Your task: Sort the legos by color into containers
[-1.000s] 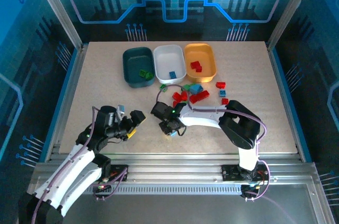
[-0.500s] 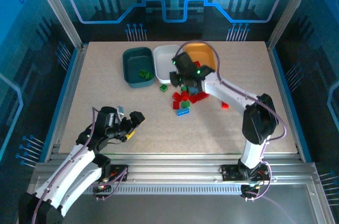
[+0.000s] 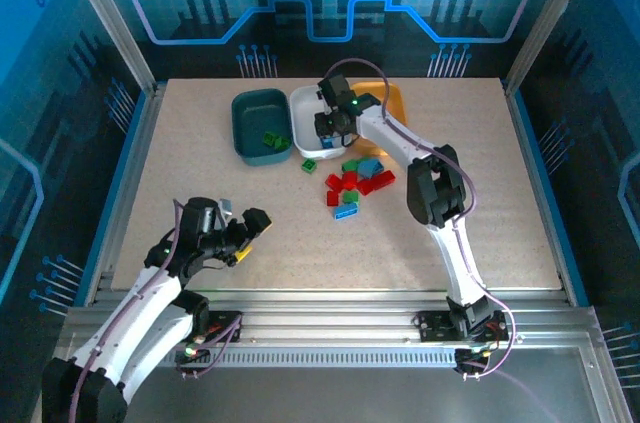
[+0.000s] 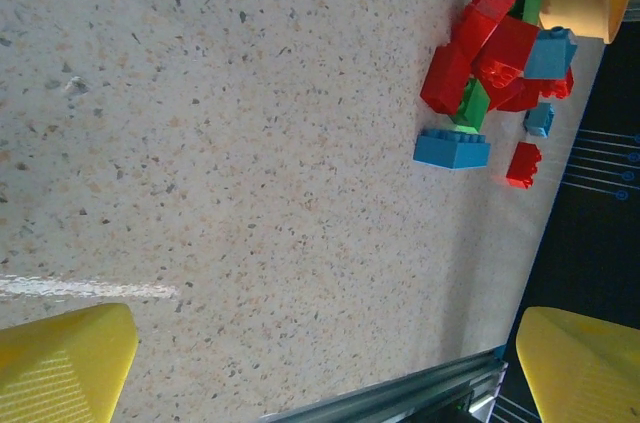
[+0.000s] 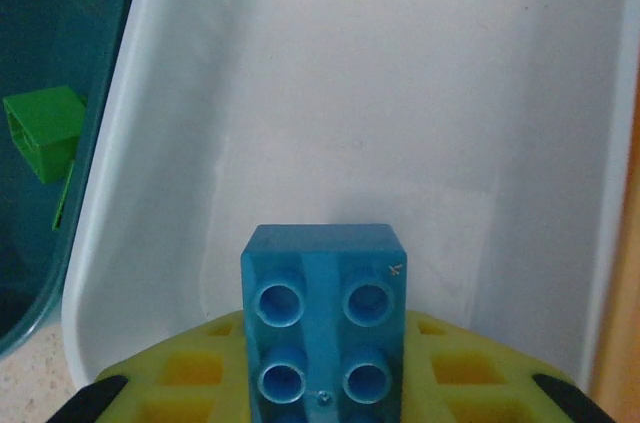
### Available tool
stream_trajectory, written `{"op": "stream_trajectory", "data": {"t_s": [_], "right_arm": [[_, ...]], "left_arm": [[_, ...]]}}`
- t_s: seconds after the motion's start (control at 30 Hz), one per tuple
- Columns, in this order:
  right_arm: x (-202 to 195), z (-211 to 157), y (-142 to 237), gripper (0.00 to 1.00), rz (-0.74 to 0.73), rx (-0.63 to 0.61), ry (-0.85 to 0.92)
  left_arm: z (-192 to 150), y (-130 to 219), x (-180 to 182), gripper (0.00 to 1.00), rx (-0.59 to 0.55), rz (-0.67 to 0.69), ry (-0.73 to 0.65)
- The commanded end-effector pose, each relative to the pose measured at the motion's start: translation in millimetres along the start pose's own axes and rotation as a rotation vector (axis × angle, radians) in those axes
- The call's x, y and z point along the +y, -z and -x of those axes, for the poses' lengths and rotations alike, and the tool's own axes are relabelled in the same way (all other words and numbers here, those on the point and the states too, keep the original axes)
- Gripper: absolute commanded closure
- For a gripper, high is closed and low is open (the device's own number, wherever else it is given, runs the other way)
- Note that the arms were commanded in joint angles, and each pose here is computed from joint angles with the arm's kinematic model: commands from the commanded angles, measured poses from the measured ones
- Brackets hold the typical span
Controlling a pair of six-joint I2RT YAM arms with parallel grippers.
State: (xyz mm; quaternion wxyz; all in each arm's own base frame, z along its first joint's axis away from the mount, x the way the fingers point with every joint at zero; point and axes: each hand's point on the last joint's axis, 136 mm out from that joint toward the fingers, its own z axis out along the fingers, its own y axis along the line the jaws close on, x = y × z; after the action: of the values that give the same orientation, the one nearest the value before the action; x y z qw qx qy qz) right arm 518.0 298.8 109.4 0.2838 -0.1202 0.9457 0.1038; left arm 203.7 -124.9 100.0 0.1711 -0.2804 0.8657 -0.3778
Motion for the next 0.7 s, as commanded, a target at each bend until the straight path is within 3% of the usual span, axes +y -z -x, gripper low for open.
{"op": "stream_trajectory", "data": {"t_s": [0.0, 0.17, 0.33, 0.67], "right_arm": [[-3, -4, -9, 0.7, 0.011, 0.047, 0.007], [-5, 0, -18, 0.66, 0.021, 0.057, -0.008], [-2, 5, -13, 0.51, 0.036, 0.06, -0.005], [-7, 11, 67, 0.47, 0.028, -0.048, -0.069]], "left_arm": [[-1, 7, -6, 0.01, 0.012, -0.008, -0.028], [-2, 4, 3, 0.01, 0.011, -0.001, -0.004], [-3, 5, 4, 0.01, 0.014, 0.0, -0.004], [-6, 8, -1, 0.01, 0.025, -0.019, 0.008]]}}
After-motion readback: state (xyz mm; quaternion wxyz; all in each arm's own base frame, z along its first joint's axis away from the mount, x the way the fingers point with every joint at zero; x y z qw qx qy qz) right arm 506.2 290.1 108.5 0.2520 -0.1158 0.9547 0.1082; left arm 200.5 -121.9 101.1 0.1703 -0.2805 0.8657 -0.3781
